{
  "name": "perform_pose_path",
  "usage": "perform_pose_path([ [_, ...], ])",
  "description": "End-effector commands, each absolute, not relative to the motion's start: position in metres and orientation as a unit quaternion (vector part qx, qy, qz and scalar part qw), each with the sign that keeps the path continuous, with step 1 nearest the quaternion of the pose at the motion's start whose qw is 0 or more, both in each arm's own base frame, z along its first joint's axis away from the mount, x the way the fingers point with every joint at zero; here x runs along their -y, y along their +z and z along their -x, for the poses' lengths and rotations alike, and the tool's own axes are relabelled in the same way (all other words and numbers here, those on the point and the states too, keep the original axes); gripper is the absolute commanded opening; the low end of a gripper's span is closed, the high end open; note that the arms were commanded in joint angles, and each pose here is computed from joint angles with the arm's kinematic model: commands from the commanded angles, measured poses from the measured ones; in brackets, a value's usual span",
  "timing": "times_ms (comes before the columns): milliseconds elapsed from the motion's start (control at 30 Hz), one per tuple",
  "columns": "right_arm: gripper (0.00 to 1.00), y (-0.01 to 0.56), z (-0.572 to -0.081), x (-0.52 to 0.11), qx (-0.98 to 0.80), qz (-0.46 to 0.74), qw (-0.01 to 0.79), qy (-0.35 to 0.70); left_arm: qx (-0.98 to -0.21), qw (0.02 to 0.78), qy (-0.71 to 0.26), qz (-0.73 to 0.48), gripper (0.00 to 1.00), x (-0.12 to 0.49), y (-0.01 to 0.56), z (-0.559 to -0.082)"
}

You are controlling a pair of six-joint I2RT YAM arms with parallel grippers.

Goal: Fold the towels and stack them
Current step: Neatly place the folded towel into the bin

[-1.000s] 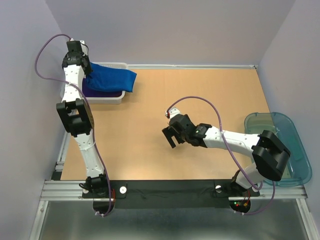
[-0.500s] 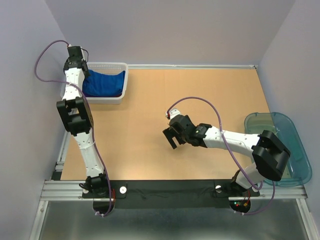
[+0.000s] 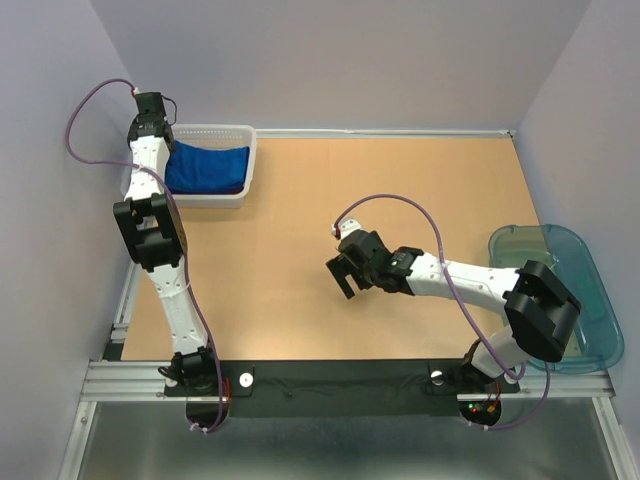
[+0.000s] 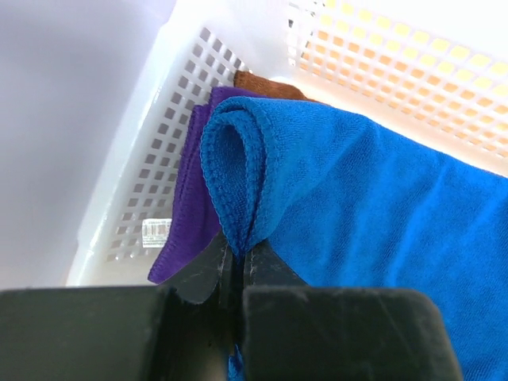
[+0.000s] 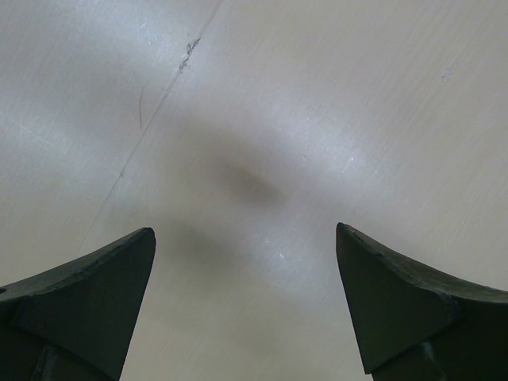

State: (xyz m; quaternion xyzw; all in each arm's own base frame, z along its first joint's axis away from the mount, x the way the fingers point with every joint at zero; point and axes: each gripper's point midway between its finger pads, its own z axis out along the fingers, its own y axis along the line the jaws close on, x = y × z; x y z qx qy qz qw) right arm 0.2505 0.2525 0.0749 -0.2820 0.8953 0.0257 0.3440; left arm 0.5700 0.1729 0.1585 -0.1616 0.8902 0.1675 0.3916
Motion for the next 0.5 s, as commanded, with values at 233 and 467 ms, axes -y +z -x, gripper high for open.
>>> perform_pose_path([
  [233,1.0,0.093,-0.263,-0.259,-0.892,0.266,0.365,0.029,-0.866,0.408,0.223,0.184,0.59,-0.199,0.18,-0.569],
  [467,1.0,0.103,-0.27,-0.25,-0.89,0.248,0.383,0.007,-0.83,0.431,0.274,0.225,0.75,-0.22,0.233,-0.553],
])
